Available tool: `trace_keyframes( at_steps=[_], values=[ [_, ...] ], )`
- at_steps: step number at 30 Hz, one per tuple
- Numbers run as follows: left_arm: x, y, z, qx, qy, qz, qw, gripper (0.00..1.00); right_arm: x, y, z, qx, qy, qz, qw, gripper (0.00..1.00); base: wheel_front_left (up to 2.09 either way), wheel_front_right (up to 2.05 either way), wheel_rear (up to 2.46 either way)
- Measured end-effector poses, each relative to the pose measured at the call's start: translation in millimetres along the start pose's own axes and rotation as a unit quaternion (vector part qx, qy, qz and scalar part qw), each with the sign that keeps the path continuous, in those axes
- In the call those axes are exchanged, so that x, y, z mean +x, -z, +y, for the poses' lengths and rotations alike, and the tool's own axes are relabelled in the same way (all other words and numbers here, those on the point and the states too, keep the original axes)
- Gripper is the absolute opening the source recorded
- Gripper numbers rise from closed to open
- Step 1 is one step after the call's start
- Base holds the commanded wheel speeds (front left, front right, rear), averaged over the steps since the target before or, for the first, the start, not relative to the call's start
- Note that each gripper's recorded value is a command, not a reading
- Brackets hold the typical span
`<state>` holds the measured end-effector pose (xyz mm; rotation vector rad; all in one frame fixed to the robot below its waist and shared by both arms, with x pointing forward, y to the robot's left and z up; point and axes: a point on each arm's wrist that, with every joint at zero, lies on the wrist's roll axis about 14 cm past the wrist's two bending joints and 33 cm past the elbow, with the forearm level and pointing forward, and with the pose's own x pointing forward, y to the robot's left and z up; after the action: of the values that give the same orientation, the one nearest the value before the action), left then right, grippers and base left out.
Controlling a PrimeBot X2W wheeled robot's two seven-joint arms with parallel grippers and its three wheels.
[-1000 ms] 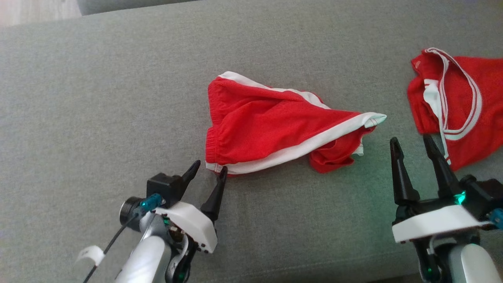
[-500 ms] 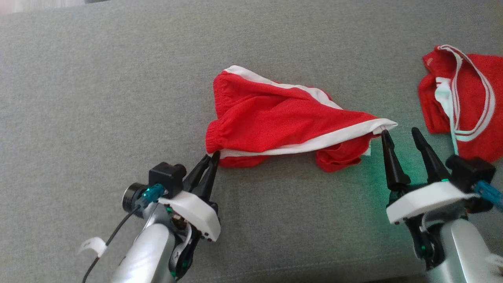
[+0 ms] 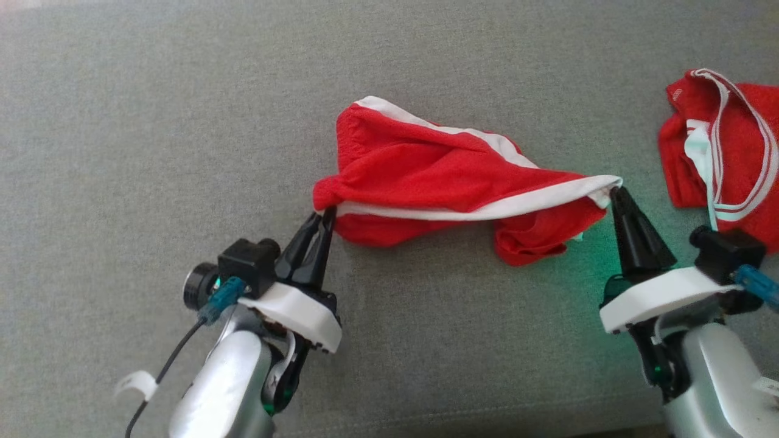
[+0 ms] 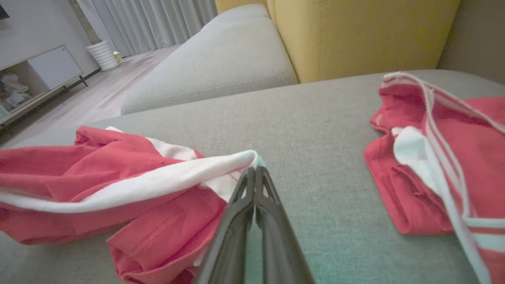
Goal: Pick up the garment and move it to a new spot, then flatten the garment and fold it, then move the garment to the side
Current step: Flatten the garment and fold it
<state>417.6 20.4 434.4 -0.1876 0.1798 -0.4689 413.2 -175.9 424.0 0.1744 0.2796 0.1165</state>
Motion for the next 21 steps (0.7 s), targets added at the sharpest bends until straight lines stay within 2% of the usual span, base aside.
trace_keyframes(
  at_steps=[7, 13, 17, 21],
  values=[
    [-1.1, -60.6, 0.5, 0.026, -0.006, -0.096, 0.995, 0.0, -6.4, -52.2, 5.0, -0.043, -0.017, -0.081, 0.996, 0.0, 0.0, 0.0, 0.0],
    [-12.9, -130.0, -12.4, 0.064, 0.013, -0.199, 0.978, 0.0, -19.6, -114.5, 21.1, -0.088, -0.038, -0.175, 0.98, 0.0, 0.0, 0.0, 0.0],
    [-23.5, -193.3, -20.5, 0.105, 0.029, -0.286, 0.952, 0.0, -34.8, -171.7, 34.5, -0.131, -0.053, -0.257, 0.956, 0.0, 0.0, 0.0, 0.0],
    [-42.7, -256.5, -34.5, 0.145, 0.047, -0.367, 0.918, 0.0, -66.0, -246.1, 53.7, -0.179, -0.064, -0.36, 0.913, 0.0, 0.0, 0.0, 0.0]
  ],
)
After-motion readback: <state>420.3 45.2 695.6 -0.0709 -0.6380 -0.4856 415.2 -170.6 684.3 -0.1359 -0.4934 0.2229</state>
